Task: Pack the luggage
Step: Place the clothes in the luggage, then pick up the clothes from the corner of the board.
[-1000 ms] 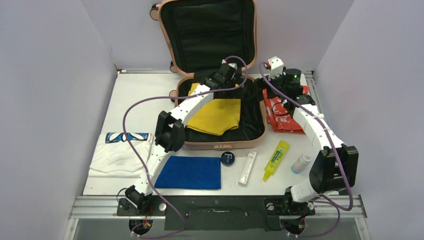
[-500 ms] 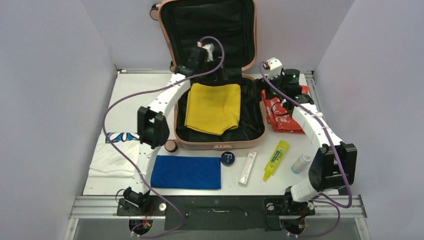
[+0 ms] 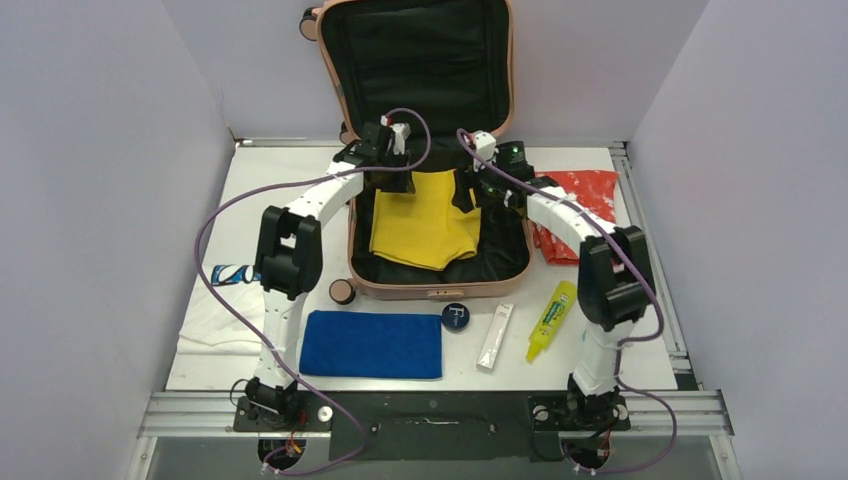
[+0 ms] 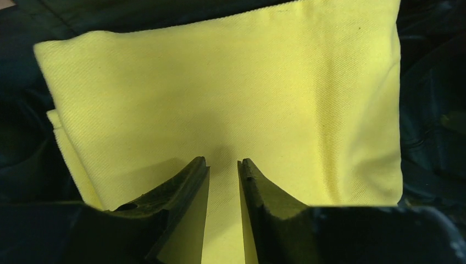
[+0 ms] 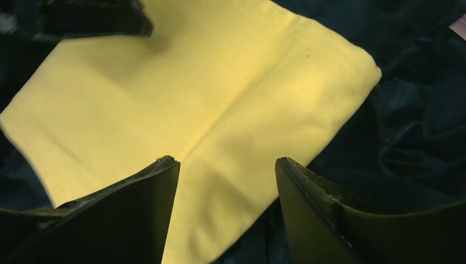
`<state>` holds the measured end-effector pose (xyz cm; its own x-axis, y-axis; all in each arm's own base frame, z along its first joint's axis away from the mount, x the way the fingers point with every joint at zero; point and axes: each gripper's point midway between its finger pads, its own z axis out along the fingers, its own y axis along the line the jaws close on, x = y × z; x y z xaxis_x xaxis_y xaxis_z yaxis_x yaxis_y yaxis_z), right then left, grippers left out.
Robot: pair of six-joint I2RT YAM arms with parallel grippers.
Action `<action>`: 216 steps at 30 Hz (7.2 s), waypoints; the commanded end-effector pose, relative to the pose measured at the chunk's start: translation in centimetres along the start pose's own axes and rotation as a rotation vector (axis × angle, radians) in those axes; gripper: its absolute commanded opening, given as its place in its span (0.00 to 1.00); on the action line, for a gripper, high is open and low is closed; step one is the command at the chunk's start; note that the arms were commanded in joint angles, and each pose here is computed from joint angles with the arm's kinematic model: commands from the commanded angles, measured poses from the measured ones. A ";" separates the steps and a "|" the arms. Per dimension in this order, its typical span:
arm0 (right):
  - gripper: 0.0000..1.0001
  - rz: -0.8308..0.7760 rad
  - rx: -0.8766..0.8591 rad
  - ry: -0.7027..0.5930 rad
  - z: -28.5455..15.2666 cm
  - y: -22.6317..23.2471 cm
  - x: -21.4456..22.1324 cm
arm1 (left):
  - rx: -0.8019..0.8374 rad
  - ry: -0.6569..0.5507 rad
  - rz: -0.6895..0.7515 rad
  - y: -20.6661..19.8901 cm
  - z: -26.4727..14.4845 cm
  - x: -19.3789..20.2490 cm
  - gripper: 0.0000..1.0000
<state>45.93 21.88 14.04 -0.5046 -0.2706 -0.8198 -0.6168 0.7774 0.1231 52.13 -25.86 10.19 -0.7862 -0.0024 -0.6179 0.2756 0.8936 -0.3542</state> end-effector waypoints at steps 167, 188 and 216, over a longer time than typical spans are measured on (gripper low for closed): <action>0.37 -0.282 0.617 0.569 -7.0 -24.2 17.6 | 0.053 -0.150 -0.060 1.2 -13.1 -3.7 0.96; 0.05 -0.123 0.478 0.192 -14.4 -23.5 6.8 | 0.355 -0.140 0.009 -6.0 -13.3 -4.4 0.96; 0.05 -0.157 0.292 0.175 -20.2 -18.7 9.3 | 0.959 -0.478 1.157 -34.1 -6.2 1.9 0.96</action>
<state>39.98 -7.01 11.70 -0.6203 -0.4663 -0.6307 -0.4873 0.8592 -0.1560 39.41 -50.61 22.32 -0.0939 0.2600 -0.9610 0.9947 0.0644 -0.0797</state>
